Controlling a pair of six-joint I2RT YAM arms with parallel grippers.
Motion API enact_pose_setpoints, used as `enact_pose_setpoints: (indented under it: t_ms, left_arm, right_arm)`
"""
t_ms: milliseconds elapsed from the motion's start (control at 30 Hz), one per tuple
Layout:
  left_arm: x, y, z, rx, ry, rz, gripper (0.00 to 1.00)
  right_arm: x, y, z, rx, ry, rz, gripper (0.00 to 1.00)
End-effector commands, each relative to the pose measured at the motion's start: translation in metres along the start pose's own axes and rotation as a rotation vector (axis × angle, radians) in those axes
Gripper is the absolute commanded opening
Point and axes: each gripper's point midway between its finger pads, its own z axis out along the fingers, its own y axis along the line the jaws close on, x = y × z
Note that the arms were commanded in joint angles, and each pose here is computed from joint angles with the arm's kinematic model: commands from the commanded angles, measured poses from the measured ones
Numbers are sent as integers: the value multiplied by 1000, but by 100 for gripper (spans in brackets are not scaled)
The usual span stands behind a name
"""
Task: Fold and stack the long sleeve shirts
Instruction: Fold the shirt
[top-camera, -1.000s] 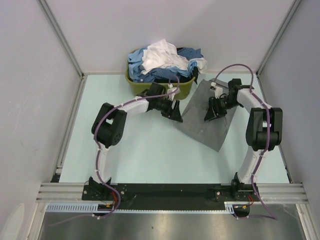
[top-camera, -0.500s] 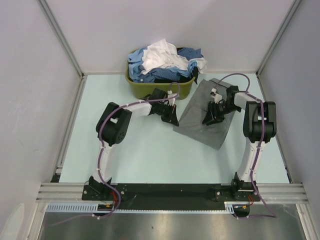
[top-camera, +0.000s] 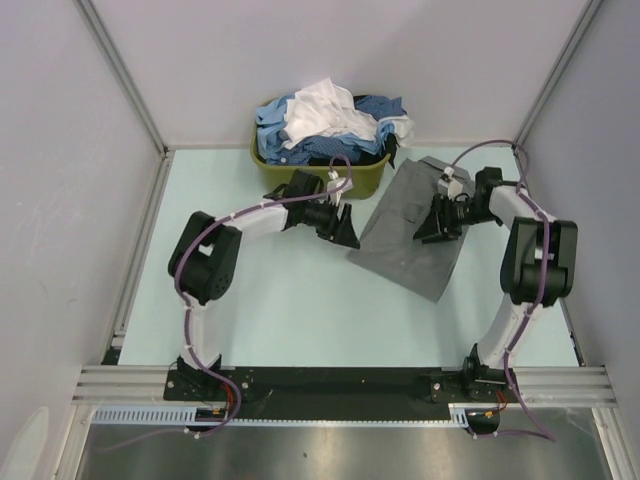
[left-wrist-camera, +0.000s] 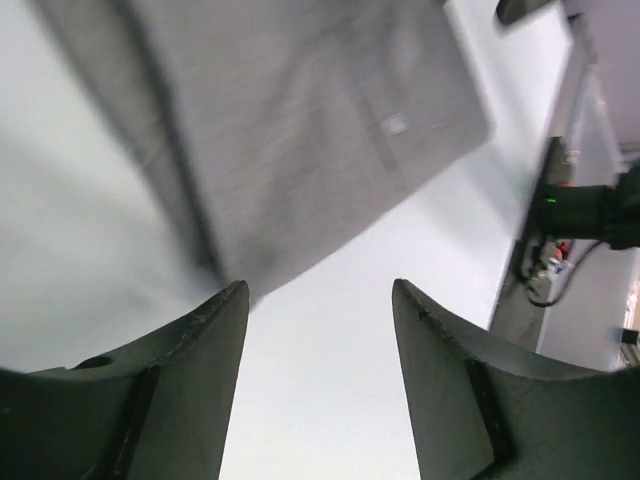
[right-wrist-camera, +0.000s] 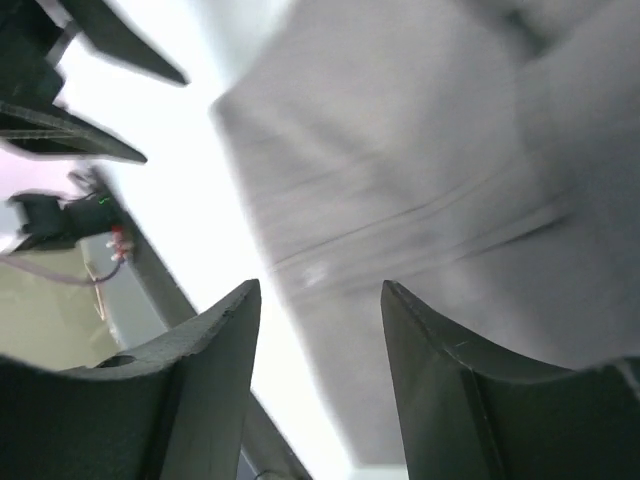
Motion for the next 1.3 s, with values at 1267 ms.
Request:
enact_pose_setpoints:
  t_ms: [1267]
  left_arm:
    - [0, -13, 18, -304, 129, 1278, 63]
  right_arm:
    - [23, -85, -5, 252, 106, 111, 29]
